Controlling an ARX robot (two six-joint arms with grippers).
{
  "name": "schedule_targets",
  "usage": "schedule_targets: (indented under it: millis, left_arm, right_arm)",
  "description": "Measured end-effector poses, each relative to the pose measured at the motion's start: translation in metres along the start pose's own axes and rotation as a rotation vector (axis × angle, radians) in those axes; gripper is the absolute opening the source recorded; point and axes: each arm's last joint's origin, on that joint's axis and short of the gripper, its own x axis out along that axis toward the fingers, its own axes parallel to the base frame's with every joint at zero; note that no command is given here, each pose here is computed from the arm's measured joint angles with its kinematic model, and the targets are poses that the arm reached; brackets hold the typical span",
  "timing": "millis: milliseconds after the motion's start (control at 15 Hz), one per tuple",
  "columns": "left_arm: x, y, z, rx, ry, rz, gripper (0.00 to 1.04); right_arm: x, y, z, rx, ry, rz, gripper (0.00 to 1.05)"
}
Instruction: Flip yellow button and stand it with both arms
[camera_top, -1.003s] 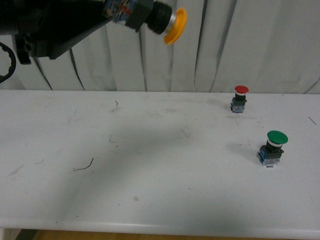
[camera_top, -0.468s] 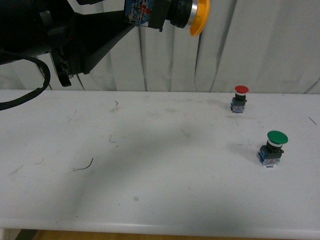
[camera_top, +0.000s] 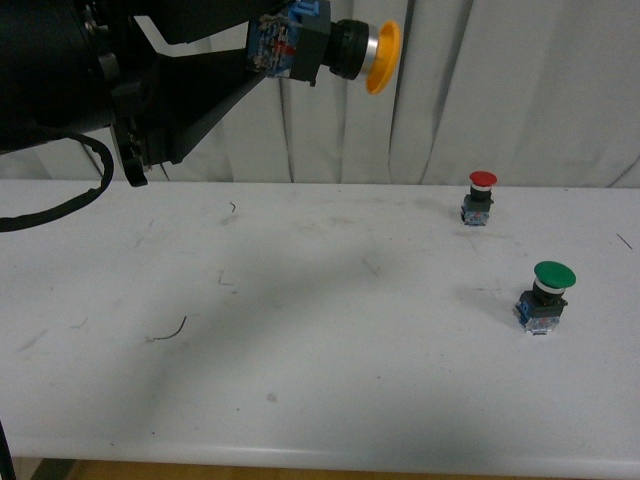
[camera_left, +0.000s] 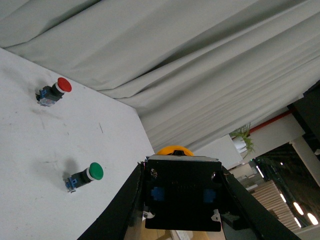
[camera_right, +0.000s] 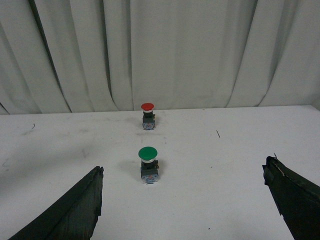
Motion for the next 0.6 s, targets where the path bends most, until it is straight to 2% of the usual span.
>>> schedule_targets:
  millis: [201,267,334,535,602]
  left_arm:
    - [0.004,-0.002,-0.006,-0.009,0.013,0.008,0.36]
    - [0.005,-0.003,-0.007,-0.006,0.015,0.009,0.36]
    - [0.005,-0.004,-0.008,-0.006,0.019,0.007,0.36]
    - [0.003,-0.003,-0.005,-0.001,0.007,0.024,0.36]
    - [0.003,-0.003,-0.005,0.007,0.008,0.026,0.36]
  right_arm:
    - [0.000,0.000,0.001,0.003,-0.006,0.005,0.98]
    - [0.002,-0.001,0.010,0.027,-0.092,0.042,0.98]
    - [0.009,-0.003,0.011,0.050,-0.096,0.043,0.98]
    - [0.043,-0.005,0.017,0.102,-0.092,0.048,0.98]
    - [0.065,-0.004,0.032,0.122,-0.128,0.062,0.98]
